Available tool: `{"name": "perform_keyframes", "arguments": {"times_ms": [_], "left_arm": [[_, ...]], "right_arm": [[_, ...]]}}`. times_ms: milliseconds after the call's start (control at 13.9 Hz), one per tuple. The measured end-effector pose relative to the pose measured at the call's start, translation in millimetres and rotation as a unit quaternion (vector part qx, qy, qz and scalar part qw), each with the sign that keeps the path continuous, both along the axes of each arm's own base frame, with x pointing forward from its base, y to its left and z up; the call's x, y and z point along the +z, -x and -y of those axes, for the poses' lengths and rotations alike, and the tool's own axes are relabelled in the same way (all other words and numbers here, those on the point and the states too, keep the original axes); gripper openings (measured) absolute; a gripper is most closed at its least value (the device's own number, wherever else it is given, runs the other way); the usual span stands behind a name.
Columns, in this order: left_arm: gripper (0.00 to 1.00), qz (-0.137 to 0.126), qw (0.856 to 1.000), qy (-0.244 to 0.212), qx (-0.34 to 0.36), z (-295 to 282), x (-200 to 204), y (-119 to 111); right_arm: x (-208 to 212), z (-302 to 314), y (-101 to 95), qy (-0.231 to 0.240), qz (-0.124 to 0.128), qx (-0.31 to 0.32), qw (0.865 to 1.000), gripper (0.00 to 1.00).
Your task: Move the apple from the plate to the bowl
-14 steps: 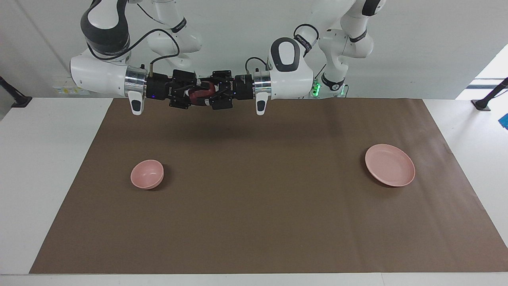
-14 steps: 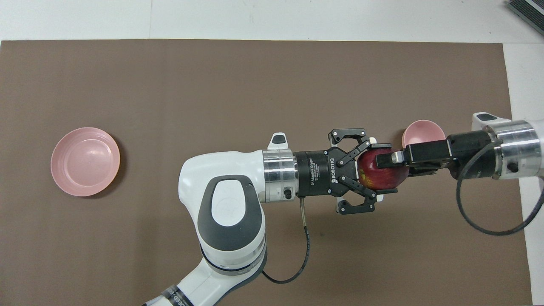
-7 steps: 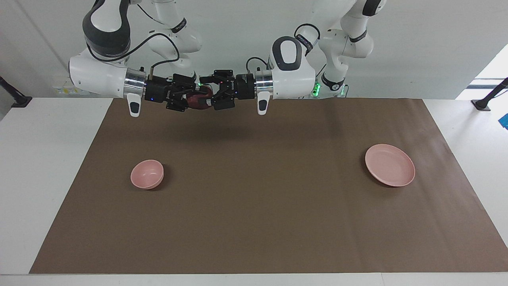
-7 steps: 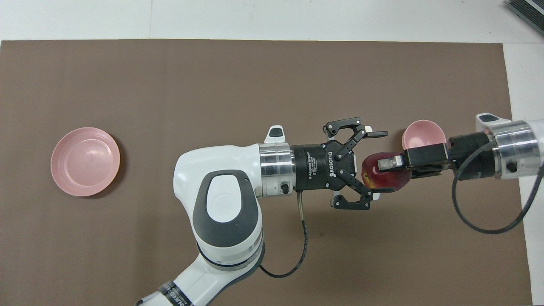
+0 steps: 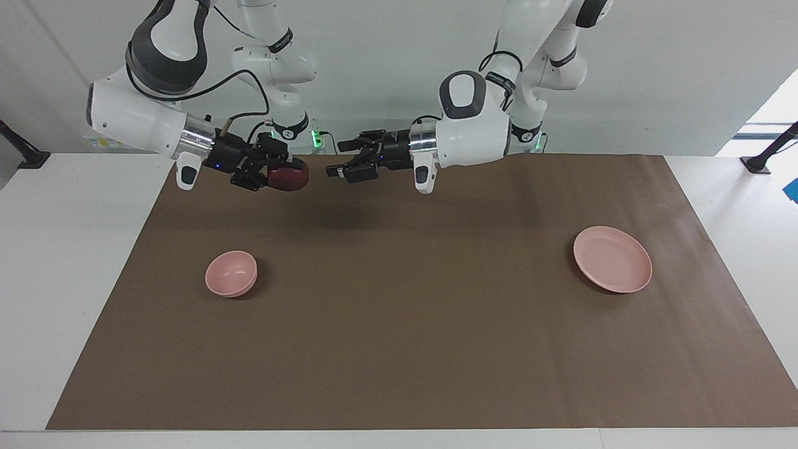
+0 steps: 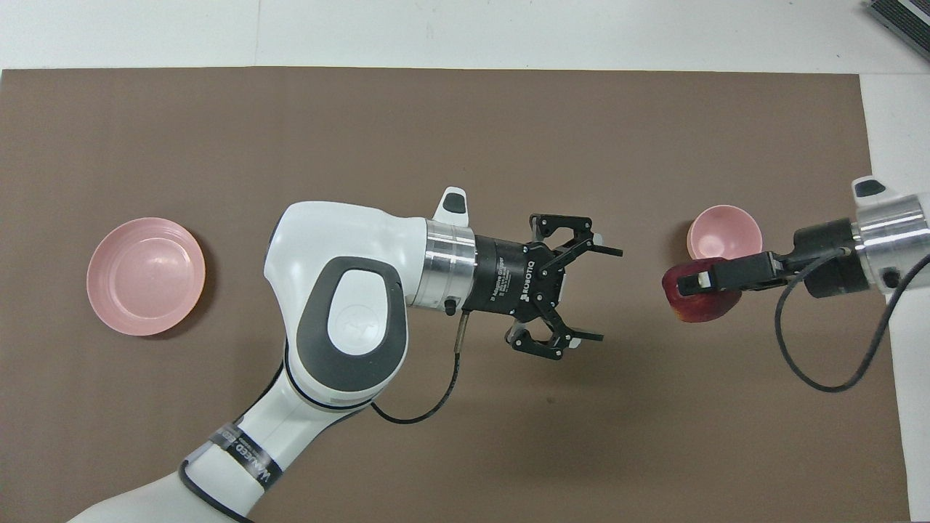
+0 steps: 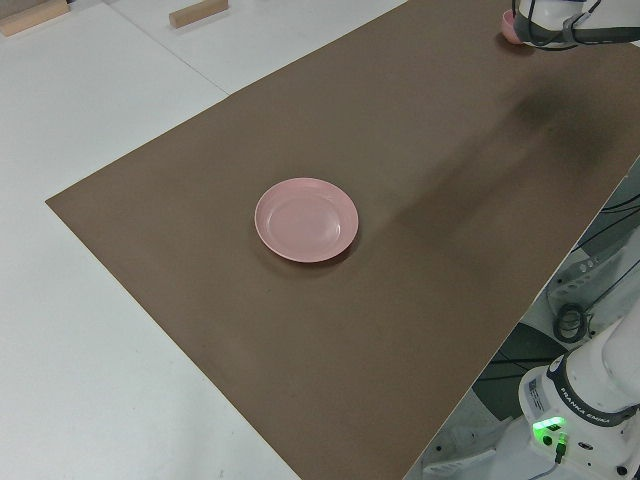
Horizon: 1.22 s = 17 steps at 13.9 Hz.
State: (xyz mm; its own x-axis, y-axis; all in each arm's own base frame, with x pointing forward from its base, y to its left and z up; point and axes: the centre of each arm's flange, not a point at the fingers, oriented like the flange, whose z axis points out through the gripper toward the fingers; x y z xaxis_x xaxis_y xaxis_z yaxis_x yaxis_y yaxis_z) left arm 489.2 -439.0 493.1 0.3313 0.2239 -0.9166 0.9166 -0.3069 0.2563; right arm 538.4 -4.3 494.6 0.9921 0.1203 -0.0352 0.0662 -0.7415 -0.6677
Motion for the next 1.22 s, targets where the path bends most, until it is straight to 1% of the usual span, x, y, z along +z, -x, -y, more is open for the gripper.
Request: {"name": "perform_keyframes", "arguments": {"times_ms": [144, 288, 360, 503, 719, 863, 1007, 1079, 1223], "left_arm": [[1.00, 0.030, 0.996, -0.052, -0.059, -23, -8, -7], [1.00, 0.058, 0.988, -0.102, -0.097, -43, -17, -13], [1.00, 0.074, 0.983, -0.126, -0.113, -52, -21, -16], [1.00, 0.106, 0.969, -0.169, -0.146, -70, -28, -22], [1.00, 0.151, 0.947, -0.207, -0.192, -102, -34, -35], [1.00, 0.183, 0.922, -0.239, -0.244, -132, -42, -42], [1.00, 0.217, 0.889, -0.257, -0.311, -169, -46, -48], [1.00, 0.233, 0.870, -0.265, -0.344, -189, -46, -52], [1.00, 0.261, 0.825, -0.270, -0.422, -235, -41, -55]], "right_arm": [[-9, 17, -8.5, 0.080, 0.023, 0.011, 0.996, 0.85], [-14, 26, -15.5, 0.149, 0.044, 0.023, 0.988, 0.85], [-15, 28, -19.9, 0.183, 0.057, 0.031, 0.981, 0.85], [-22, 24, -30.8, 0.251, 0.085, 0.057, 0.963, 0.85], [-43, 9, -51.9, 0.337, 0.126, 0.106, 0.927, 0.85], [-61, 4, -63.5, 0.381, 0.142, 0.140, 0.903, 0.85], [-87, 3, -74.6, 0.412, 0.151, 0.166, 0.883, 0.85], [-99, 4, -79.0, 0.421, 0.153, 0.176, 0.876, 0.85], [-120, 4, -85.2, 0.427, 0.156, 0.184, 0.871, 0.85]]}}
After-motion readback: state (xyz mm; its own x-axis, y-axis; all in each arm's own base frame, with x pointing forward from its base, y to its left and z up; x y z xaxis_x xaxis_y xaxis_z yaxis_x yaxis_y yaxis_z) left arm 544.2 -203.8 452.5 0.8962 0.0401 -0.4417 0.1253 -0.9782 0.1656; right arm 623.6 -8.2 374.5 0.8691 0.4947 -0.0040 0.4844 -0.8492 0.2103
